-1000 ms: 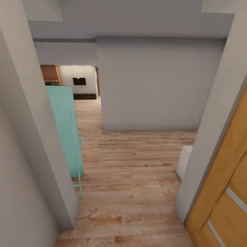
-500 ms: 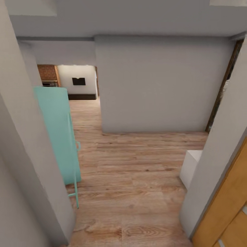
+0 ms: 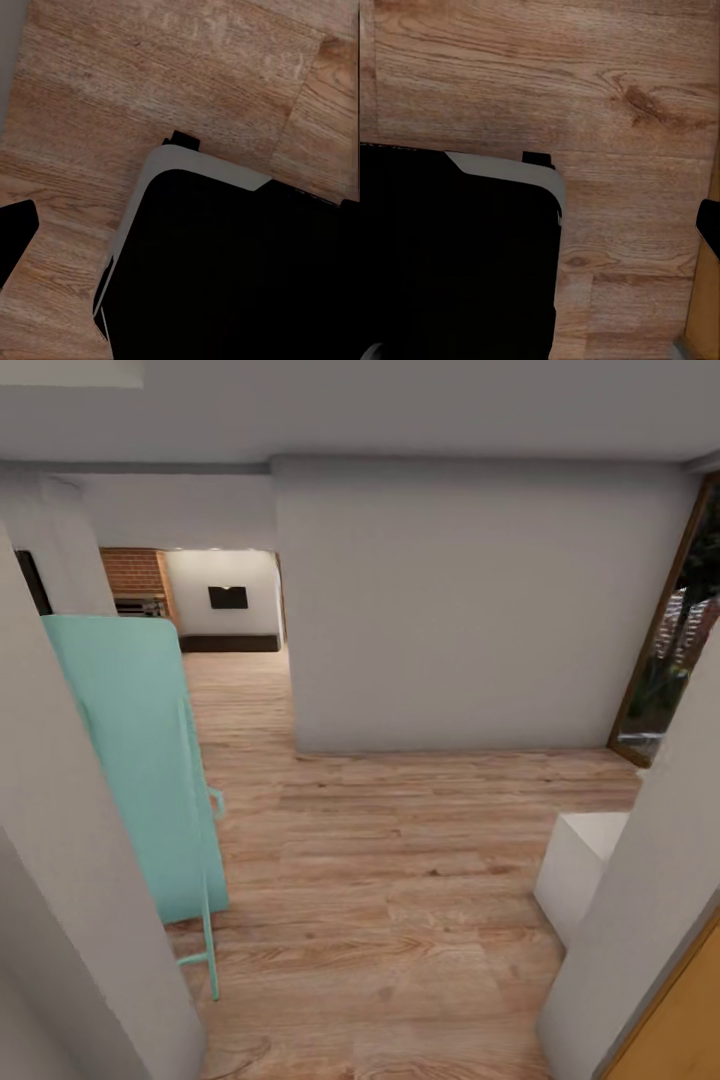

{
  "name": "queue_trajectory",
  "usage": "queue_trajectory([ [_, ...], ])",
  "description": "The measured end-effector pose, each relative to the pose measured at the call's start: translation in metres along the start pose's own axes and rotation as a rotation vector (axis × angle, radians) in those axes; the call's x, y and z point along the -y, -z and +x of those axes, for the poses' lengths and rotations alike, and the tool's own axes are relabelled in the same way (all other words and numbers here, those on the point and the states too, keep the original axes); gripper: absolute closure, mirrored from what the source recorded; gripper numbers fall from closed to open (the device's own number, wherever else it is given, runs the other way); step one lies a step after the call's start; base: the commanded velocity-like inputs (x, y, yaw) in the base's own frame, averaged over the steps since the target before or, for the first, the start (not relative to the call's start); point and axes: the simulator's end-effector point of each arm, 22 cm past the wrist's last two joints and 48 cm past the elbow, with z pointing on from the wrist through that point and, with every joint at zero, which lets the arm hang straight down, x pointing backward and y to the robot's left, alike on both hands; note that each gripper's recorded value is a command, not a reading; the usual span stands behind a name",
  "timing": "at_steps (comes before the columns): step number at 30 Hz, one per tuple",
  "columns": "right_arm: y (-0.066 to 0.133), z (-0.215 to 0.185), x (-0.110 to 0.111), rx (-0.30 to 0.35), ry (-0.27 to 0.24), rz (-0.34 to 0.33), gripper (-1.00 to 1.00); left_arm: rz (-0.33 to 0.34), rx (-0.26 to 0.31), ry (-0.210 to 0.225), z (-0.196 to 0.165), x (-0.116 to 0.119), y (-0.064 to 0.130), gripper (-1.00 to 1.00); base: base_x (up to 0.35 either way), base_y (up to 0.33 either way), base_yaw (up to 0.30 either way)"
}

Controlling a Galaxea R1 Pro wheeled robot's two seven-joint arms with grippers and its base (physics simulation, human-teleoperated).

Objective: Move the two storage containers from the living room to the garage. In the garage, place one container on the floor and stack the other container on top of it (either order is fine).

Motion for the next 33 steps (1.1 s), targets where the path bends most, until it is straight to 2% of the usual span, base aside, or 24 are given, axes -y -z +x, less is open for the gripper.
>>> queue_trajectory([
  [33, 0.0001, -0.0007, -0.0027, 0.000, -0.006, -0.003, -1.00, -0.001, -0.002, 0.002, 0.0000, -0.0006, 0.0000, -1.00, 0.323, 0.000, 0.000],
])
